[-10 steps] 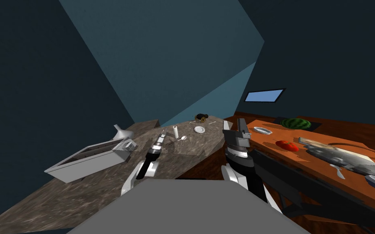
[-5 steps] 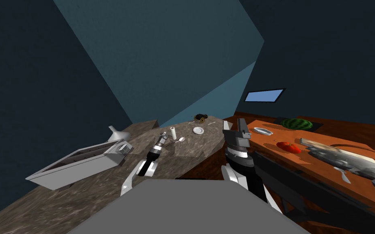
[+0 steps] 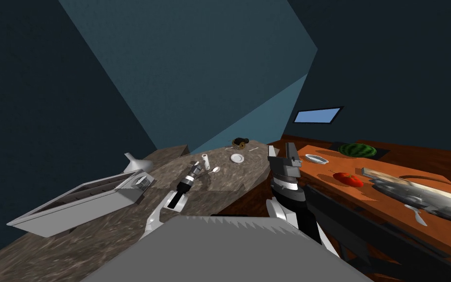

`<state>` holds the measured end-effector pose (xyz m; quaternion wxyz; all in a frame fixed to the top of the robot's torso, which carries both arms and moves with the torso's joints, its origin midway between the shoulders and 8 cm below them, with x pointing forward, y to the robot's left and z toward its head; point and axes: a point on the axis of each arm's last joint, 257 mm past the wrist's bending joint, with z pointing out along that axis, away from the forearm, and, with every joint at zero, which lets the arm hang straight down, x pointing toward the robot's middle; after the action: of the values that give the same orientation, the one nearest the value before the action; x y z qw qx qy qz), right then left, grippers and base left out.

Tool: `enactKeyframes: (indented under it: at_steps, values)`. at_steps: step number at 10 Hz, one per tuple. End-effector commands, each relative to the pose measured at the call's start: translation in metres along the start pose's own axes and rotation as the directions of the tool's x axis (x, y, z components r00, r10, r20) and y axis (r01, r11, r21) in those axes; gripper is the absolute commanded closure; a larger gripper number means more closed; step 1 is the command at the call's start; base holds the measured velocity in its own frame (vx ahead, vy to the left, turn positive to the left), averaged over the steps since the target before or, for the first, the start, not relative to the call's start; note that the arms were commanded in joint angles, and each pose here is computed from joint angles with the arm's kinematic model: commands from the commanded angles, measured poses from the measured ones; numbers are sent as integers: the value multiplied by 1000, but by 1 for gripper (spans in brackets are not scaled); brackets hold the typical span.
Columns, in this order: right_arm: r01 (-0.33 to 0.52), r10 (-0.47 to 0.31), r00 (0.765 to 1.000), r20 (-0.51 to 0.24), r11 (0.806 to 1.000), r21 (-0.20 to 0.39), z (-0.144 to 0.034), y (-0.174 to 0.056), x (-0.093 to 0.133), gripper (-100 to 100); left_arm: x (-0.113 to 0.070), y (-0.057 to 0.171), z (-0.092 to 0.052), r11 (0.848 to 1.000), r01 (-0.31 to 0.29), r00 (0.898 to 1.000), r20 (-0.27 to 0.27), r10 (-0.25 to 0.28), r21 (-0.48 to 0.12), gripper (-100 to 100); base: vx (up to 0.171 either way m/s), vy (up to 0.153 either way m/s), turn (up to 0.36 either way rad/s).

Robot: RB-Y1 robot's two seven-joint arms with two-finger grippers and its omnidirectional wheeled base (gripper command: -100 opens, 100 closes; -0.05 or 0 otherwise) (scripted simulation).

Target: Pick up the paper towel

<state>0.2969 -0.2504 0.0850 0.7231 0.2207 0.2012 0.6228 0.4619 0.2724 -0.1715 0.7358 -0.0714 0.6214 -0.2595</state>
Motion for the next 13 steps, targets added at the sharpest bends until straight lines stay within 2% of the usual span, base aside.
enactKeyframes:
  at_steps: [1,3,7,8,9,10,11,13]
  values:
    - [0,0,1000,0,1000,0,0,0,0,0,12,16,0,998,-60,997,-44,59,-22,-100,37,-57,-2]
    - [0,0,1000,0,1000,0,0,0,0,0,25,34,-2,991,-126,988,-93,122,-43,-100,46,-49,-3]
    - [0,0,1000,0,1000,0,0,0,0,0,42,63,-6,971,-229,962,-170,215,-68,-100,35,-40,-2]
    - [0,0,1000,0,1000,0,0,0,0,0,41,59,-6,975,-214,966,-160,202,-66,-100,13,-13,2]
    - [0,0,1000,0,1000,0,0,0,0,0,42,60,-6,974,-217,965,-162,204,-66,0,0,0,0]
    - [0,0,1000,0,1000,0,0,0,0,0,42,60,-6,974,-217,966,-161,204,-66,-100,0,0,0]
    - [0,0,1000,0,1000,0,0,0,0,0,42,60,-6,974,-217,966,-161,204,-66,100,0,0,0]
    - [0,0,1000,0,1000,0,0,0,0,0,42,60,-7,974,-218,965,-162,205,-67,100,-1,1,7]
